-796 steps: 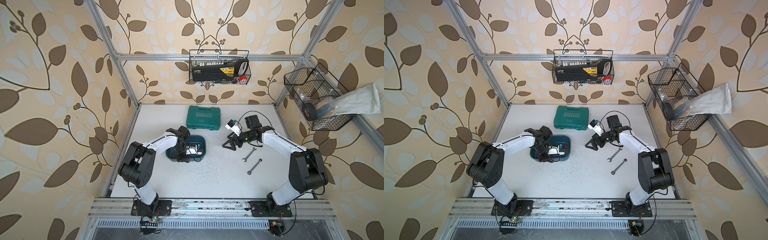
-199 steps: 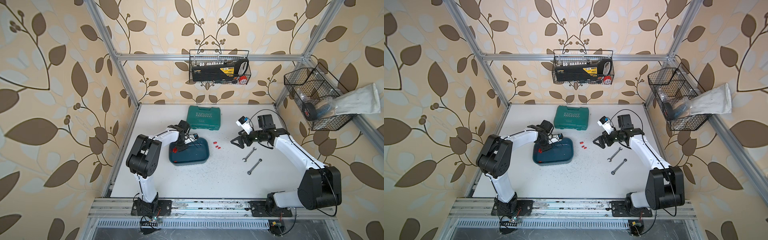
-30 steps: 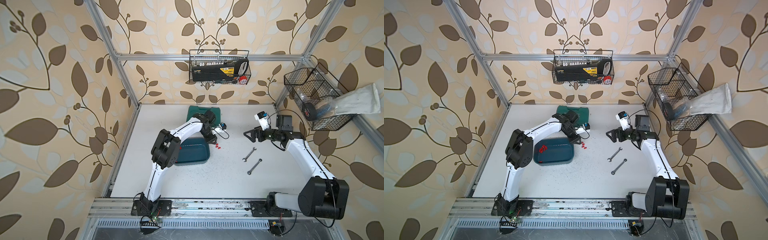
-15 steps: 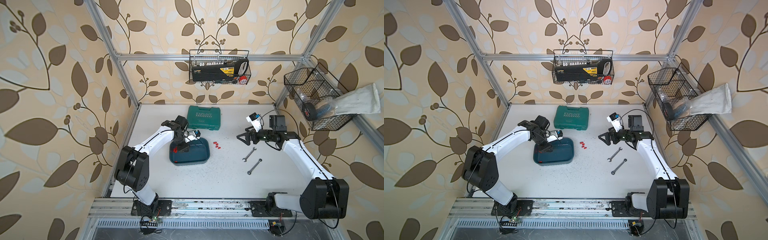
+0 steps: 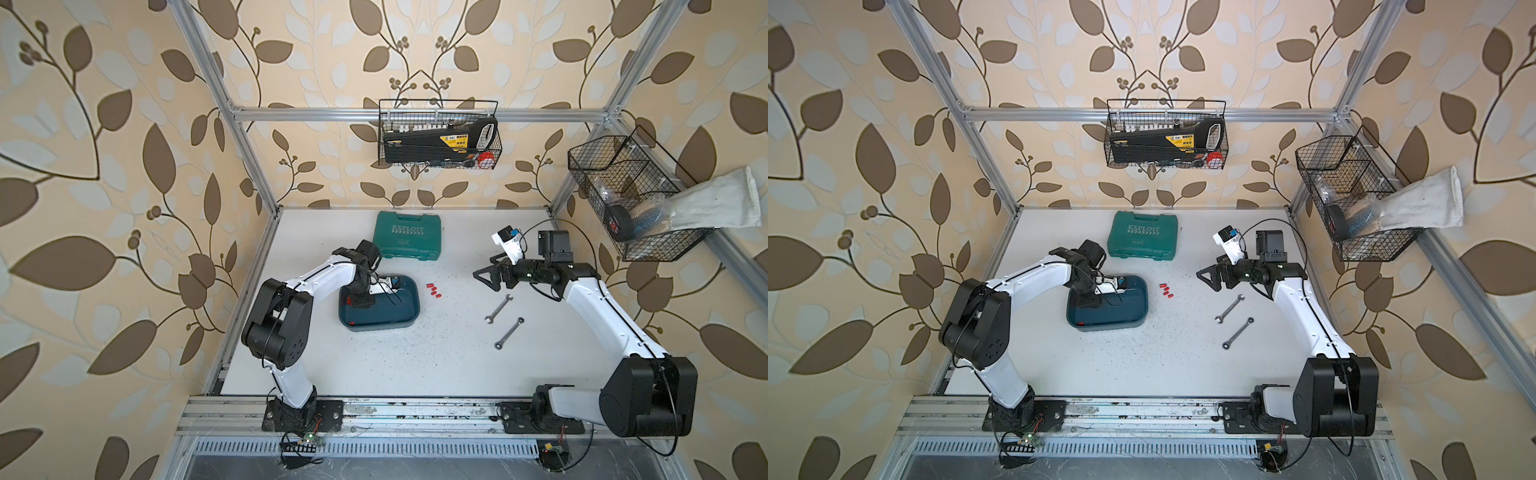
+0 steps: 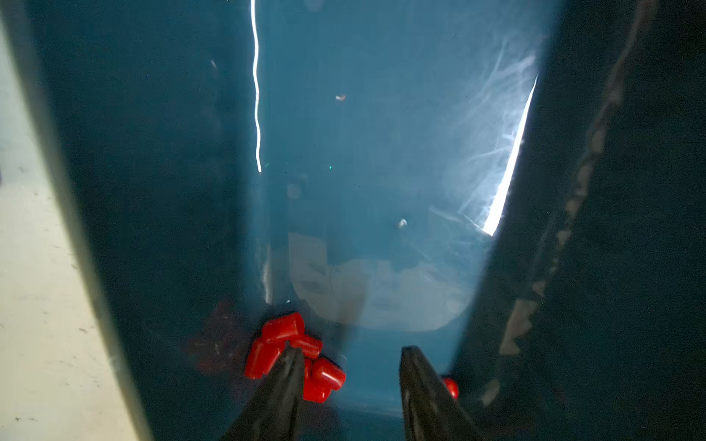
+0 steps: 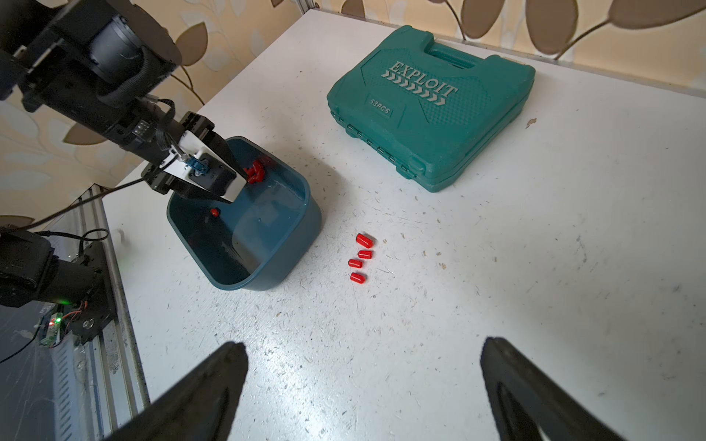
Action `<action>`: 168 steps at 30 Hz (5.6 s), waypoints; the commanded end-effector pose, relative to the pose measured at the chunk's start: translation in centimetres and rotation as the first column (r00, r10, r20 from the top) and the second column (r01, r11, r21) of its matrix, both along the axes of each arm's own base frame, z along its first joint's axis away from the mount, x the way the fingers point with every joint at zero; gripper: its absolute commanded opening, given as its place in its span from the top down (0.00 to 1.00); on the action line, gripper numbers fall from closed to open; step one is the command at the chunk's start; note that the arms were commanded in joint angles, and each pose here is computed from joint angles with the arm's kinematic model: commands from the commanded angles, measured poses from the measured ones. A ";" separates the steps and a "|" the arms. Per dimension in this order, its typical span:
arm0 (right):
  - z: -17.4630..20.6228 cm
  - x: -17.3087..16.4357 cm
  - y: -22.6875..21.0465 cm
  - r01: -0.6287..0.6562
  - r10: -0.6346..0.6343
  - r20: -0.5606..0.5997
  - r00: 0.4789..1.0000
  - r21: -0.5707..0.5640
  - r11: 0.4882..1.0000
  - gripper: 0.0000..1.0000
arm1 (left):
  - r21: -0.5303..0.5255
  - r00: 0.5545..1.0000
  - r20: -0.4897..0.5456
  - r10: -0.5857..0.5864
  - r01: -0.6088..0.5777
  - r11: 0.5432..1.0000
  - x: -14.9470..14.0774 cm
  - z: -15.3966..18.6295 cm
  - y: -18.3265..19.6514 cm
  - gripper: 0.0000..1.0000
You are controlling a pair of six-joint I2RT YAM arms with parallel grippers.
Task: Take the screw protection sleeves out of the storage box
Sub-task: Pick up the screw protection sleeve from the storage box, then place the screw protection sleeve at the center of the board, then pick up the screw protection sleeve from the storage box.
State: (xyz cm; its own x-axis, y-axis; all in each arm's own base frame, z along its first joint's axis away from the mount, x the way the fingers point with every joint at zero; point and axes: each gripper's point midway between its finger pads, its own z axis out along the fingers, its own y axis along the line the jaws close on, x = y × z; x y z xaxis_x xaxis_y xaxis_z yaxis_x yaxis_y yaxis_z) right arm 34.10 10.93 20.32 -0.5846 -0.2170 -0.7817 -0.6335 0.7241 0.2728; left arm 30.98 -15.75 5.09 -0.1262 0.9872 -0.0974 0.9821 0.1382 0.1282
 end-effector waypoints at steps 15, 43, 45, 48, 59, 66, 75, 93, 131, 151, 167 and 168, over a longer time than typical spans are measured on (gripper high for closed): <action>-0.7 -0.6 0.3 -0.026 0.026 -0.025 0.999 -0.003 1.000 0.01 | 0.109 0.993 0.033 -0.112 0.108 0.988 3.1 -1.3 0.9 0.67; -0.8 -0.6 0.2 -0.021 0.021 -0.028 0.999 -0.007 1.000 0.01 | 0.104 0.999 0.014 -0.048 0.046 0.994 3.4 -2.6 1.3 0.88; -0.8 -0.6 0.2 -0.021 0.020 -0.026 0.999 -0.007 1.000 0.01 | 0.086 0.999 0.021 -0.041 0.039 0.996 3.3 -2.1 1.1 0.92; -0.8 -0.6 0.2 -0.021 0.021 -0.027 0.999 -0.007 1.000 0.01 | 0.068 0.999 0.032 -0.024 0.022 0.997 3.3 -1.6 0.9 0.98; -0.8 -0.6 0.2 -0.022 0.022 -0.026 0.999 -0.008 1.000 0.01 | -0.020 0.999 0.030 0.022 -0.022 1.000 2.2 0.9 0.1 1.00; -0.9 -0.5 0.2 -0.022 0.022 -0.029 0.999 -0.008 1.000 0.01 | -0.125 0.998 -0.026 0.062 -0.064 0.990 1.2 3.2 -1.5 1.00; -1.0 -0.4 0.1 -0.016 0.016 -0.027 1.000 -0.015 1.000 0.01 | -0.472 0.988 -0.129 0.083 -0.134 0.871 0.4 11.6 -9.0 1.00; -0.6 0.7 -2.9 0.110 -0.110 -0.006 0.994 -0.038 0.993 0.01 | -0.525 0.967 -0.253 0.025 -0.159 0.836 3.8 7.0 -20.5 1.00; -0.5 0.4 -2.7 0.092 -0.092 -0.011 0.996 -0.013 0.996 0.01 | -0.465 0.975 -0.221 0.030 -0.133 0.875 3.2 6.3 -20.9 0.73; -0.1 -0.6 -0.2 -0.019 0.019 -0.008 1.000 0.018 1.000 0.01 | -0.135 0.969 -0.051 0.243 -0.248 0.959 -1.6 6.5 1.1 0.59; 0.0 -0.7 -0.5 -0.008 0.008 0.002 1.000 0.004 1.000 0.01 | -0.021 0.880 -0.013 0.476 -0.476 0.879 0.8 0.5 3.0 0.64; 0.0 -0.7 -0.5 -0.008 0.008 0.001 1.000 0.004 1.000 0.01 | -0.018 0.876 -0.010 0.482 -0.482 0.876 1.0 0.3 3.1 0.65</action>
State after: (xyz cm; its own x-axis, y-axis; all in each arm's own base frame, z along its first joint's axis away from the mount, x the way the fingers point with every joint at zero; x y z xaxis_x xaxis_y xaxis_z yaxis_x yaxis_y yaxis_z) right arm 34.05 10.32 20.12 -0.5894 -0.2078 -0.7807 -0.6297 0.7235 0.2828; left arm 31.46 -12.79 5.78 -0.5545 0.8242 -0.1149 0.8200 0.5647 0.0933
